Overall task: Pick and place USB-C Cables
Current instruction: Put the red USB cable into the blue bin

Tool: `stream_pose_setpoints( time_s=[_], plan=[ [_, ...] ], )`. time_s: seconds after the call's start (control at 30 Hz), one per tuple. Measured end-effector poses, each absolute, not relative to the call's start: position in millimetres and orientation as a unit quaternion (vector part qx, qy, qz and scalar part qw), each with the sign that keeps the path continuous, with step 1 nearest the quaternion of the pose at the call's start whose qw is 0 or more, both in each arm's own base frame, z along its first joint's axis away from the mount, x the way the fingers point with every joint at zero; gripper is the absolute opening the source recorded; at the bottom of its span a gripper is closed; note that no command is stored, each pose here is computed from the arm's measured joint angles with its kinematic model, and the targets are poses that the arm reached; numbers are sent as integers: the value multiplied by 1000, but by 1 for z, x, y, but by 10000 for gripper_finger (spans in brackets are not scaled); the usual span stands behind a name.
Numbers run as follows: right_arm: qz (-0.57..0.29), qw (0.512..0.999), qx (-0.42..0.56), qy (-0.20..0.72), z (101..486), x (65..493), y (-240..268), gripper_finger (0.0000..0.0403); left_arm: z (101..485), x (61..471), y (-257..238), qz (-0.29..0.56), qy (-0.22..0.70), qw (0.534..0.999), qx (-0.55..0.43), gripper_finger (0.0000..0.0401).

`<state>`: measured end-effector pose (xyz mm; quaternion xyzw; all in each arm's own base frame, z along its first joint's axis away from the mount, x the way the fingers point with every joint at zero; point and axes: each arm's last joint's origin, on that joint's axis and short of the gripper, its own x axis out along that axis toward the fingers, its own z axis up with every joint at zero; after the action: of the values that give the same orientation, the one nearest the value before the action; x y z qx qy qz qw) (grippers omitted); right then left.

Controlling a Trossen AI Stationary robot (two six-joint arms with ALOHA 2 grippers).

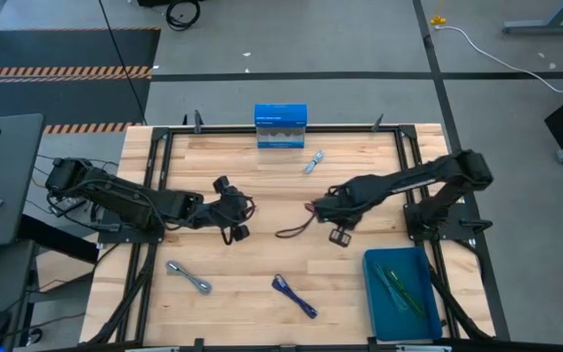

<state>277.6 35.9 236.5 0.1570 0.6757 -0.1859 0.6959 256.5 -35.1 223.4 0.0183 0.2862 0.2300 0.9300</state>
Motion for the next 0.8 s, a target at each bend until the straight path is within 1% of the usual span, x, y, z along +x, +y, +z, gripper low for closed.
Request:
stream_pose_setpoints(
  time_s=[0.13,0.33,0.7,0.8],
  plan=[
    [-175,686,193,679,254,258,56,8,226,258,-35,229,273,934,15,125],
    [-164,693,225,665,272,236,85,7,226,259,-36,226,270,936,11,125],
    [-167,695,236,658,279,217,114,7,233,264,-41,215,226,950,-12,125],
    [-170,694,240,657,278,215,121,7,235,268,-43,194,210,958,-25,125]
  ],
)
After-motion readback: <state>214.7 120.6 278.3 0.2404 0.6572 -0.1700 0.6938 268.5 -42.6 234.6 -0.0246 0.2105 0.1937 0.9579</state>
